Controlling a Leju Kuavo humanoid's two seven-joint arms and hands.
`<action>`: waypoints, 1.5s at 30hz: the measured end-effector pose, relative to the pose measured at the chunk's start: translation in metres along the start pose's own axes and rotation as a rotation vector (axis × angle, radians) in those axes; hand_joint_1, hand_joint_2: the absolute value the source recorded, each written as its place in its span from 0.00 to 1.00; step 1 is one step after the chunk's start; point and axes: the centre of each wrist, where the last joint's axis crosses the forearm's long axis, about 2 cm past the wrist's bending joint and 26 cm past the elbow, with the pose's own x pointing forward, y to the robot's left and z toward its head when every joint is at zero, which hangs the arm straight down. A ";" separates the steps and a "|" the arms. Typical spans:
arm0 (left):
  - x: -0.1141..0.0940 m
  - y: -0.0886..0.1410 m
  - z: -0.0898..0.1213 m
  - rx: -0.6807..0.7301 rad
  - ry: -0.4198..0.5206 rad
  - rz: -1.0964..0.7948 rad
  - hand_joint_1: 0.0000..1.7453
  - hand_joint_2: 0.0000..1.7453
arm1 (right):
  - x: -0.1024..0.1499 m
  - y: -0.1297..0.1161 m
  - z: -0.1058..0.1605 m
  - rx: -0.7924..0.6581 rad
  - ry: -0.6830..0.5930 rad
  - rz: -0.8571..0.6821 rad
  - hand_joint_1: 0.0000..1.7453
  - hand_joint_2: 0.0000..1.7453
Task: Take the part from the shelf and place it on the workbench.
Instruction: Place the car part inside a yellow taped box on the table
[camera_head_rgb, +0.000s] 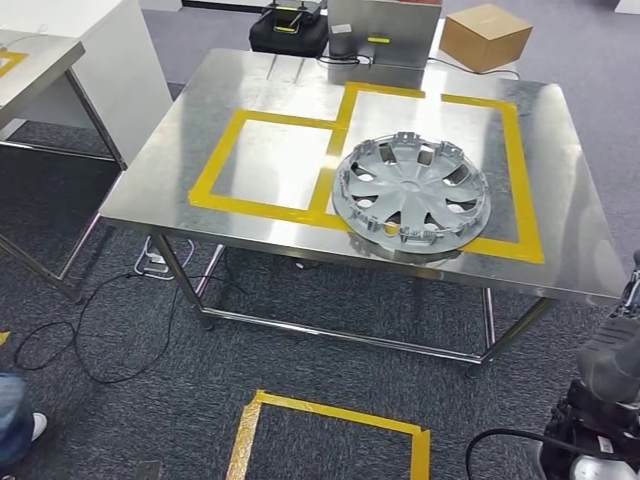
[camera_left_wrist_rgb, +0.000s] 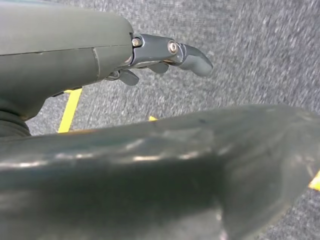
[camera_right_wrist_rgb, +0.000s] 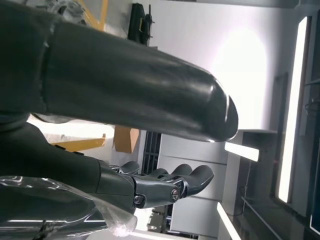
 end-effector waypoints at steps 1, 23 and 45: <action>0.000 0.000 0.000 0.000 0.000 0.000 0.00 0.00 | 0.000 0.000 0.000 0.000 0.000 0.000 0.00 0.00; -0.001 0.002 -0.001 0.000 -0.001 -0.017 0.00 0.00 | -0.001 0.003 -0.002 0.008 0.005 0.016 0.00 0.00; -0.005 0.012 -0.003 0.017 0.020 -0.047 0.00 0.00 | -0.004 0.004 0.001 0.025 0.012 0.042 0.00 0.00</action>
